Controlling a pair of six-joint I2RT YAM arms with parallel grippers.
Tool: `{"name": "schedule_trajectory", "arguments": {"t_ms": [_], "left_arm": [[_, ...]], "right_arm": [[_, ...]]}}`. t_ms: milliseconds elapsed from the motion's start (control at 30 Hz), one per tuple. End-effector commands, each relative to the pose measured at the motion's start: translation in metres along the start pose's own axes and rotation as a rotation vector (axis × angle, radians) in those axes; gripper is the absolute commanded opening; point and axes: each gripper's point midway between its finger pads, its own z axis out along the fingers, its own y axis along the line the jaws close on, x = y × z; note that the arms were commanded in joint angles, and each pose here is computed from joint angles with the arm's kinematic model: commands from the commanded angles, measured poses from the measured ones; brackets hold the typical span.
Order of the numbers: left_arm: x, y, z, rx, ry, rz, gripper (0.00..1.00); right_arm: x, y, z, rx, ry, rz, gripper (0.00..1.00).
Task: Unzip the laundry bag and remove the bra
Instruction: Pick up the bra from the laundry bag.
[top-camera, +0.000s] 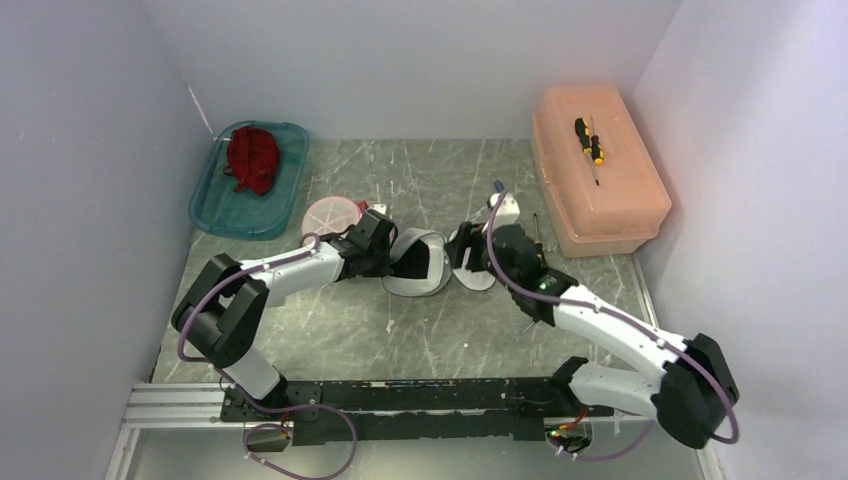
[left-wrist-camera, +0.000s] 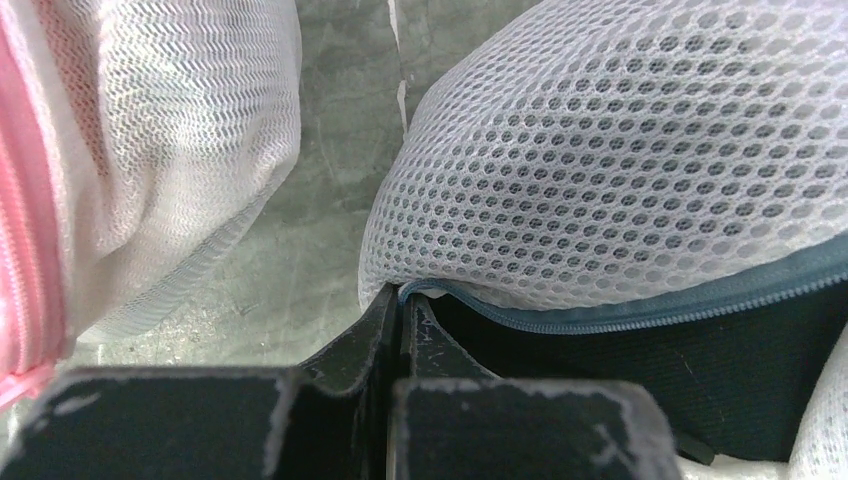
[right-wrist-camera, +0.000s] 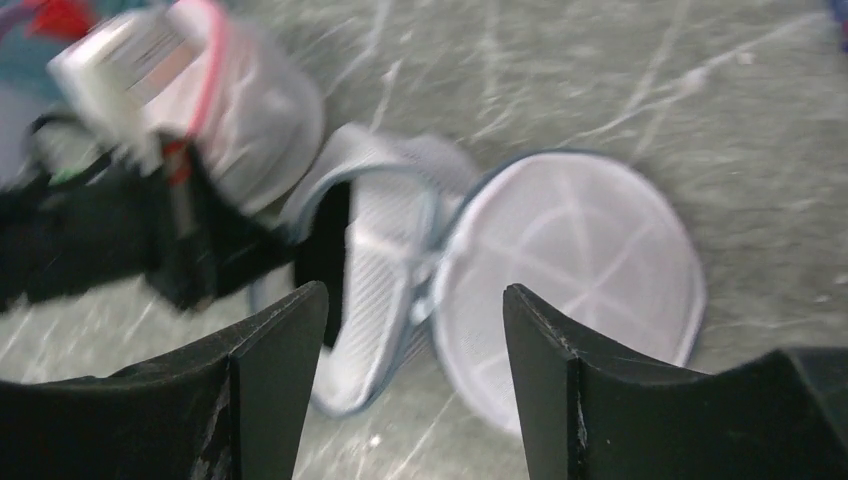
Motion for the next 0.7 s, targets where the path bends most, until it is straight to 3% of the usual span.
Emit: {"name": "schedule_trajectory", "arguments": {"t_ms": [0,267,467,667], "left_arm": [[-0.008,-0.013,-0.011,0.074,-0.033,-0.003,0.03],[-0.007,-0.029,-0.020,0.165,-0.025,-0.022,0.03],[-0.014,-0.041,-0.029,0.222,-0.032,-0.030,0.03],[-0.014,-0.042,-0.027,0.226,-0.029,-0.028,0.03]], "right_arm": [[-0.002,-0.011,0.024,0.002,0.083,0.104,0.69],[-0.001,0.002,0.037,-0.024,0.117,0.085,0.71],[0.023,-0.010,0.040,0.076,0.201,0.036,0.72],[0.046,-0.036,0.049,0.215,0.277,0.012,0.65]]}}
